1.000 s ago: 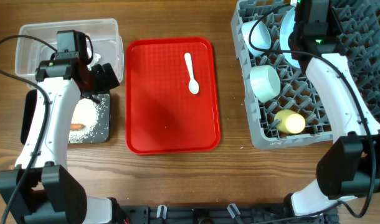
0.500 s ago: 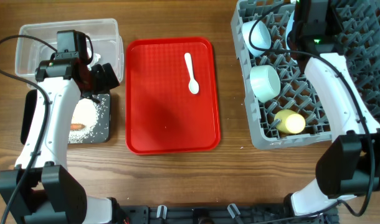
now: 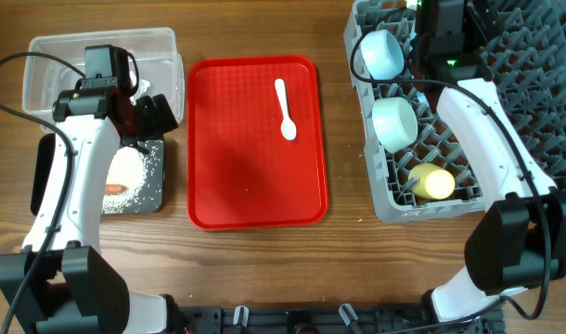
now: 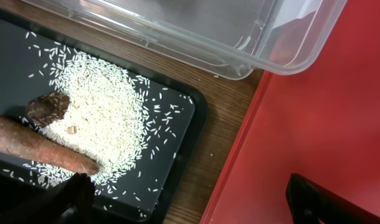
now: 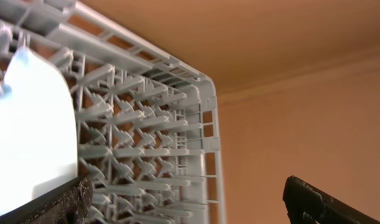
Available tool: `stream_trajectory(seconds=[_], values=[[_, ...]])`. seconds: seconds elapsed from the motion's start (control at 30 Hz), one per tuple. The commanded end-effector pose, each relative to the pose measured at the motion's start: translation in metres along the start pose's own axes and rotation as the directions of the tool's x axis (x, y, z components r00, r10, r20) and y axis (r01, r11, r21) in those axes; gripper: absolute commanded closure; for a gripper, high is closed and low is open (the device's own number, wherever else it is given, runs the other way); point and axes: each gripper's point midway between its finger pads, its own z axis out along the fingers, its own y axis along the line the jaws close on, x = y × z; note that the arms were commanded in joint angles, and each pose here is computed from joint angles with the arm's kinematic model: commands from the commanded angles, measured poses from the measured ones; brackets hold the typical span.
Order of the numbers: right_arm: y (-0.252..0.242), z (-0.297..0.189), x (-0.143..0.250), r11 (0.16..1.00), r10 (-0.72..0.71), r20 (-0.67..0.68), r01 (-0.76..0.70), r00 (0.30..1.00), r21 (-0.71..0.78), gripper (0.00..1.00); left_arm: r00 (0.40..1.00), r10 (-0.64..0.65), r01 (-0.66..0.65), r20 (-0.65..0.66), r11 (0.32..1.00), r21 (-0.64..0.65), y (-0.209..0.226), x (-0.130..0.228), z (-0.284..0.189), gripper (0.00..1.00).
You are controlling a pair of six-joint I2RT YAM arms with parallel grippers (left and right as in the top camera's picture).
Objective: Sort waste into correct bins and load items into the dishwasher rack
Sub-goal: 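Lift the white plate and stand it upright in the rack, then move the right gripper to the white spoon on the red tray and grasp it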
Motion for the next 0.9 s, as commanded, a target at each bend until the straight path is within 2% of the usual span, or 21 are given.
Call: stream_trajectory(seconds=[0.0,0.2,0.33,0.4,0.5,0.57,0.63,0.67,0.73,0.87], values=[[-0.005,-0.007,-0.005,0.96,0.278,0.028,-0.278,0.96,-0.02,0.0,0.999,-0.006,0.006,0.043,1.0,0.003,0.001,-0.009,-0.011,0.0],[-0.005,-0.036,-0.019,0.887,0.438,0.074,-0.417,0.896,-0.197,0.0,0.999,-0.007,0.007,0.043,1.0,0.003,0.001,-0.009,-0.011,0.0],[0.018,-0.069,-0.032,0.795,0.485,0.082,-0.4,0.87,-0.455,0.0,0.999,-0.006,0.006,0.043,1.0,0.003,0.001,-0.009,-0.011,0.0],[0.026,-0.088,-0.041,0.721,0.527,0.078,-0.396,0.846,-0.569,0.0,0.999,-0.007,0.007,0.043,1.0,0.003,0.001,-0.009,-0.011,0.0],[0.042,-0.122,-0.06,0.557,0.595,0.058,-0.36,0.801,-0.749,0.0,0.999,-0.006,0.006,0.043,1.0,0.003,0.001,-0.009,-0.011,0.0],[0.057,-0.153,-0.074,0.381,0.636,0.011,-0.301,0.772,-0.874,0.0,0.999,-0.007,0.007,0.043,1.0,0.003,0.001,-0.009,-0.011,0.0],[0.074,-0.185,-0.09,0.152,0.659,-0.075,-0.23,0.748,-0.961,0.02,0.999,-0.007,0.007,0.043,1.0,0.003,0.001,-0.009,-0.011,0.0],[0.079,-0.19,-0.093,0.115,0.657,-0.088,-0.216,0.748,-0.97,0.1,0.999,-0.007,0.007,0.043,1.0,0.003,0.001,-0.009,-0.011,0.0],[0.098,-0.192,-0.101,0.069,0.647,-0.133,-0.232,0.751,-0.97,0.12,0.999,-0.007,0.007,0.043,1.0,0.003,0.001,-0.009,-0.011,0.0],[0.15,-0.181,-0.105,0.112,0.594,-0.199,-0.325,0.78,-0.939,0.19,0.999,-0.006,0.006,0.043,1.0,0.003,0.001,-0.009,-0.011,0.0]])
